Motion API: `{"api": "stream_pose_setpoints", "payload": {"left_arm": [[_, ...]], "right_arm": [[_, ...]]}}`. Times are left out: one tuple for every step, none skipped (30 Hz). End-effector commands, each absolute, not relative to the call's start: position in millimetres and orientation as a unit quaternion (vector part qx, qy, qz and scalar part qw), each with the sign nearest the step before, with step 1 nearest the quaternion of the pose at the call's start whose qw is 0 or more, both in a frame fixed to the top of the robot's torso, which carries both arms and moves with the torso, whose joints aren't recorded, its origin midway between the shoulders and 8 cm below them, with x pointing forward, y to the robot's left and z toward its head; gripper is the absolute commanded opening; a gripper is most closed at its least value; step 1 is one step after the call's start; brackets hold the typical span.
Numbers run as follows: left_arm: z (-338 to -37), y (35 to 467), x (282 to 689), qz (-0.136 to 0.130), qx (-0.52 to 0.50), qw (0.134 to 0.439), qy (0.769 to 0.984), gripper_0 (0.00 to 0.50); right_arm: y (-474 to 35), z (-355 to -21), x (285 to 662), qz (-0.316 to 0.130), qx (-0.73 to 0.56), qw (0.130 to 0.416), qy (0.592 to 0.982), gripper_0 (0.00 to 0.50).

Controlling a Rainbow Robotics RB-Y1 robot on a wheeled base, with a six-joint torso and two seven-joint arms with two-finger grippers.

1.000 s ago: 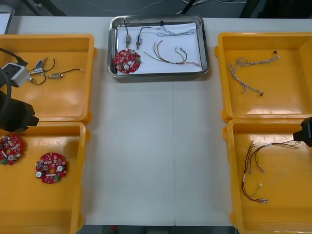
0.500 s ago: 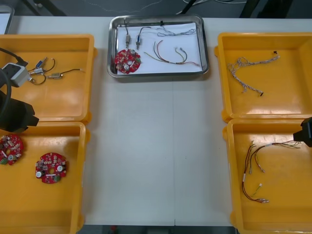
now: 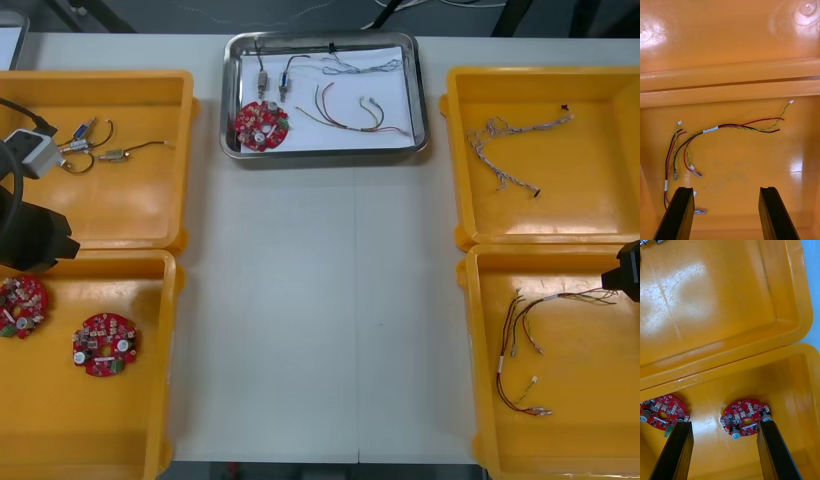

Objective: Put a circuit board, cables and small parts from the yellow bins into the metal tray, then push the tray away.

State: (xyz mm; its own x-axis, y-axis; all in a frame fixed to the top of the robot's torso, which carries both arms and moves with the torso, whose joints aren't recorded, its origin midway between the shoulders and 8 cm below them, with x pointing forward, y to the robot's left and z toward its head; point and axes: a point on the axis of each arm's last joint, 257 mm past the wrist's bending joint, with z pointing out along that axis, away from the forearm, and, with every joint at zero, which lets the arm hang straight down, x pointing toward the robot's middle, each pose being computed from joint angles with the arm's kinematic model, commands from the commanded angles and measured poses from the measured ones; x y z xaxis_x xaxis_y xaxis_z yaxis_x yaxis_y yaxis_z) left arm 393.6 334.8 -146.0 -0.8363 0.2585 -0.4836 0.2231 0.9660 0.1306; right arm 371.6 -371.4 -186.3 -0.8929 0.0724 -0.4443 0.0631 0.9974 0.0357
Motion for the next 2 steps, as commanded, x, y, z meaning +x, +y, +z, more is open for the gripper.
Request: {"api": "stream_pose_setpoints", "payload": {"left_arm": [[-134.0,349.9,388.9,0.051,0.104,0.266,0.957,0.500],[-134.0,349.9,388.9,0.051,0.104,0.266,0.957,0.500]], "right_arm": [[-369.2,-192.1,369.0,0.008,0.022,0.226,0.974,0.500],[-369.2,-192.1,369.0,0.008,0.022,0.226,0.974,0.500]]}}
